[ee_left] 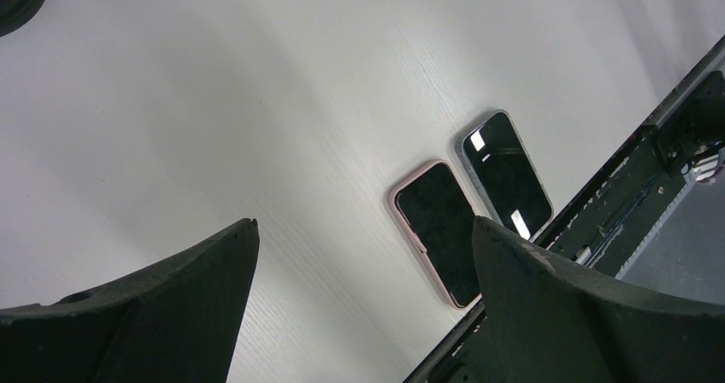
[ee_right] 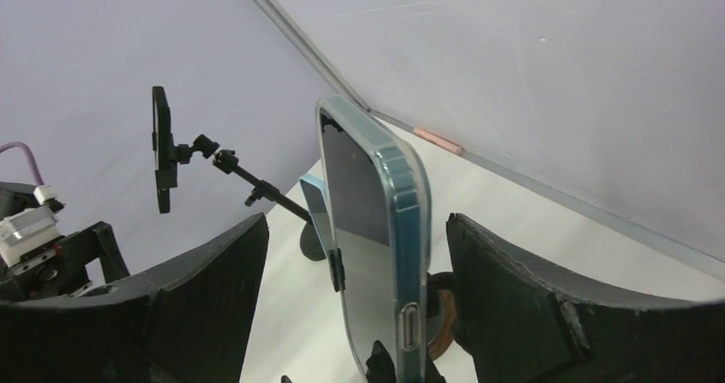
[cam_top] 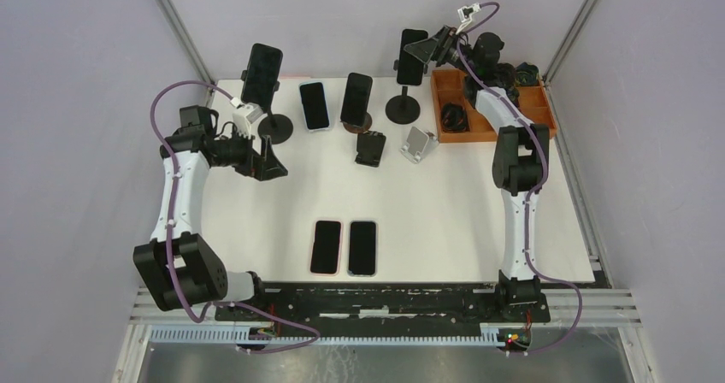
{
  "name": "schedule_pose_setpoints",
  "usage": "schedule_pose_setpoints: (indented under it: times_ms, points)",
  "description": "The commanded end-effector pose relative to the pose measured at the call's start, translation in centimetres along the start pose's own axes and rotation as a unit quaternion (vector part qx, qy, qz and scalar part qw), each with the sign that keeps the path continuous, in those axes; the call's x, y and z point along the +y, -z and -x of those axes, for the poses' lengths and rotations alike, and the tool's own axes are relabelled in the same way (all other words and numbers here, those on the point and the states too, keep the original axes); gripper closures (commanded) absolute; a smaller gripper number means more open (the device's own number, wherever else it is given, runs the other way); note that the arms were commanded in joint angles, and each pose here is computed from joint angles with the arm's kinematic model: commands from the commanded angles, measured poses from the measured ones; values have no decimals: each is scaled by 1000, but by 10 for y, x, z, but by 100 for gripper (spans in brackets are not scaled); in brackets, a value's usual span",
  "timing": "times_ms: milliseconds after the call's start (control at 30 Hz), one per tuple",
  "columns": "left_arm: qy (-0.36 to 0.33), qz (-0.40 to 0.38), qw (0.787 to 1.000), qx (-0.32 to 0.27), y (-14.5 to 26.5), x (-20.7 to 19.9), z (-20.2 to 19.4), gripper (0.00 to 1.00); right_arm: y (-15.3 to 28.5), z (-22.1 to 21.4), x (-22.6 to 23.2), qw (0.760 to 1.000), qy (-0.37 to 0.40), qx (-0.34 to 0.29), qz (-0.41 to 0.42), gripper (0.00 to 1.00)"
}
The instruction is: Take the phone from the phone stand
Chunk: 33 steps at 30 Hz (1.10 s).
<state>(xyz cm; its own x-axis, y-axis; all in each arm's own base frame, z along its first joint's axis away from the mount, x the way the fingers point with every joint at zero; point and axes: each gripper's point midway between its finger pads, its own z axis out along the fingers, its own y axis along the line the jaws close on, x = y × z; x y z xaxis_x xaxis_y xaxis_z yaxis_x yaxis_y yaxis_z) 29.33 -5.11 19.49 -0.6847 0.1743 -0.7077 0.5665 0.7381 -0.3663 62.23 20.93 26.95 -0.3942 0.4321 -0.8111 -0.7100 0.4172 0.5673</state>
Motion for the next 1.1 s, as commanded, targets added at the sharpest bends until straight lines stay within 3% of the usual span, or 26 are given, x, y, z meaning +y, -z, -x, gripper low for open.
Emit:
schedule_pose_setpoints:
  times_ms: [0, 100, 367, 667, 1067]
  points:
    - [-26, 6, 1000, -10, 5, -1, 13, 0, -5, 11, 17, 999, 15, -11, 35, 19]
    - [-28, 9, 999, -13, 7, -3, 17, 0, -6, 12, 17, 999, 15, -16, 35, 31]
    - [-36, 19, 999, -13, 10, -5, 18, 0, -10, 45, 55, 995, 51, -60, 68, 75]
    - [-44, 22, 999, -19, 13, -11, 20, 0, -7, 96, 116, 983, 113, -114, 90, 91]
    - [-62, 9, 998, -28, 25, -29, 24, 0, 22, 151, 224, 961, 198, -151, 118, 100]
